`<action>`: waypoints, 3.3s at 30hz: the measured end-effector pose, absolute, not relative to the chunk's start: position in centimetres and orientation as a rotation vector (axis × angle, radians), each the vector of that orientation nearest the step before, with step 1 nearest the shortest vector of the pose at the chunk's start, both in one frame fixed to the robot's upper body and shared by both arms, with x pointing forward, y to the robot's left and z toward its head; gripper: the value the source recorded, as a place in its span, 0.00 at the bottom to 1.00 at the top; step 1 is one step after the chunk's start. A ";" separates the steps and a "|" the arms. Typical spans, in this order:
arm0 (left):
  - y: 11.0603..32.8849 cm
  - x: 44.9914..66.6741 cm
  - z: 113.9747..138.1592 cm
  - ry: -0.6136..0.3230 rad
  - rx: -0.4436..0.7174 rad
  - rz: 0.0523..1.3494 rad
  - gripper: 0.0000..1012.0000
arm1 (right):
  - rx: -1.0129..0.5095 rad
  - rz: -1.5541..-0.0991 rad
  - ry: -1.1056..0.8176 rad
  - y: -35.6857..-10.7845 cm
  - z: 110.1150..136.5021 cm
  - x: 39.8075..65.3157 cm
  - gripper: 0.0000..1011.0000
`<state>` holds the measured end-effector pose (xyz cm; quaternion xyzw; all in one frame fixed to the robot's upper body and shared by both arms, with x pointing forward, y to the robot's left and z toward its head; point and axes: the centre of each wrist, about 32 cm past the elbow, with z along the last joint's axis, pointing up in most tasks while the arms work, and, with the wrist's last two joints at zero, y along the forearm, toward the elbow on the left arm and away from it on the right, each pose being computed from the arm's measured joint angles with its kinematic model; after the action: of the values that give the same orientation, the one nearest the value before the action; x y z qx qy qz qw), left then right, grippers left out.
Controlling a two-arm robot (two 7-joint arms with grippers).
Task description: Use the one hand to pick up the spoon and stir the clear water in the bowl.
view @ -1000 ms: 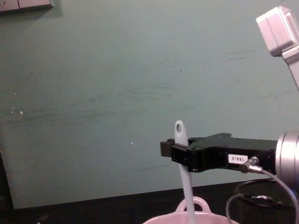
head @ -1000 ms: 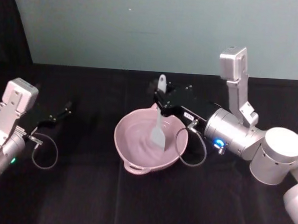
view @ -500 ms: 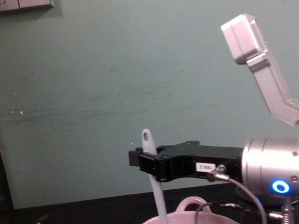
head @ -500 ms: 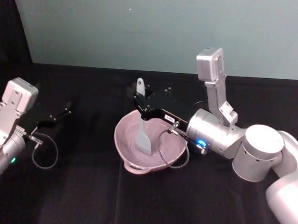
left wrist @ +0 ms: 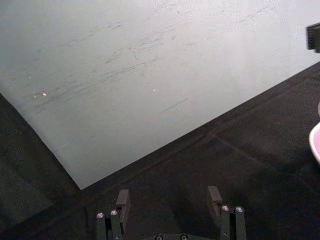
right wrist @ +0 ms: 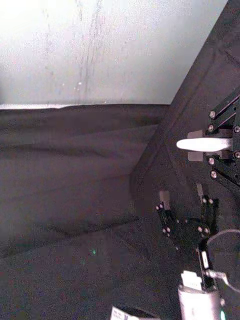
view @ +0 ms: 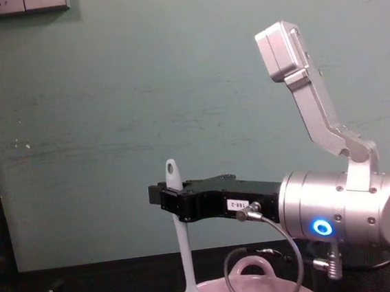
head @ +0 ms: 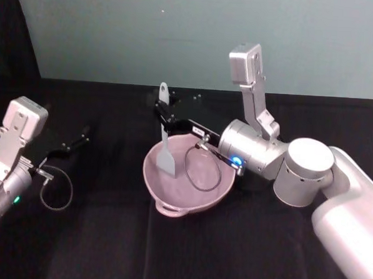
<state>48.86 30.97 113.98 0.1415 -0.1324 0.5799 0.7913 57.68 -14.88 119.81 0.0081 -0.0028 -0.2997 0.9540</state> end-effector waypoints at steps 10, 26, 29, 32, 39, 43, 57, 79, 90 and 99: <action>31.0 48.9 114.0 -0.285 0.304 1.248 1.00 | 0.013 -0.660 0.000 -15.8 119.9 59.3 0.12; 31.0 48.9 114.0 -0.285 0.304 1.248 1.00 | 0.007 -0.720 -0.013 -19.1 120.0 57.2 0.12; 31.0 48.9 114.0 -0.285 0.304 1.248 1.00 | 0.003 -0.715 -0.015 -19.5 120.0 56.5 0.12; 31.0 48.9 114.0 -0.285 0.304 1.248 1.00 | 0.000 -0.708 -0.016 -19.6 120.0 56.1 0.12; 31.0 48.9 114.0 -0.285 0.304 1.248 1.00 | -0.007 -0.664 -0.017 -19.1 120.0 55.0 0.12; 31.0 48.9 114.0 -0.285 0.305 1.248 1.00 | -0.005 -0.629 -0.015 -18.2 119.9 54.7 0.12; 31.0 48.9 114.0 -0.285 0.304 1.248 1.00 | 0.033 -0.581 -0.003 -15.0 119.8 57.0 0.12; 31.0 48.9 114.0 -0.285 0.304 1.248 1.00 | 0.024 -0.687 -0.003 -17.8 119.9 58.5 0.12; 31.0 48.9 114.0 -0.285 0.304 1.248 1.00 | 0.032 -0.680 -0.004 -19.0 120.0 56.2 0.12; 31.0 48.9 114.0 -0.285 0.304 1.248 1.00 | 0.055 -0.645 0.005 -18.3 120.0 55.6 0.12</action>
<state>48.86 30.97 113.98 0.1415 -0.1325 0.5799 0.7913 55.58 -18.28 120.00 0.0272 0.0023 -0.3170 0.9480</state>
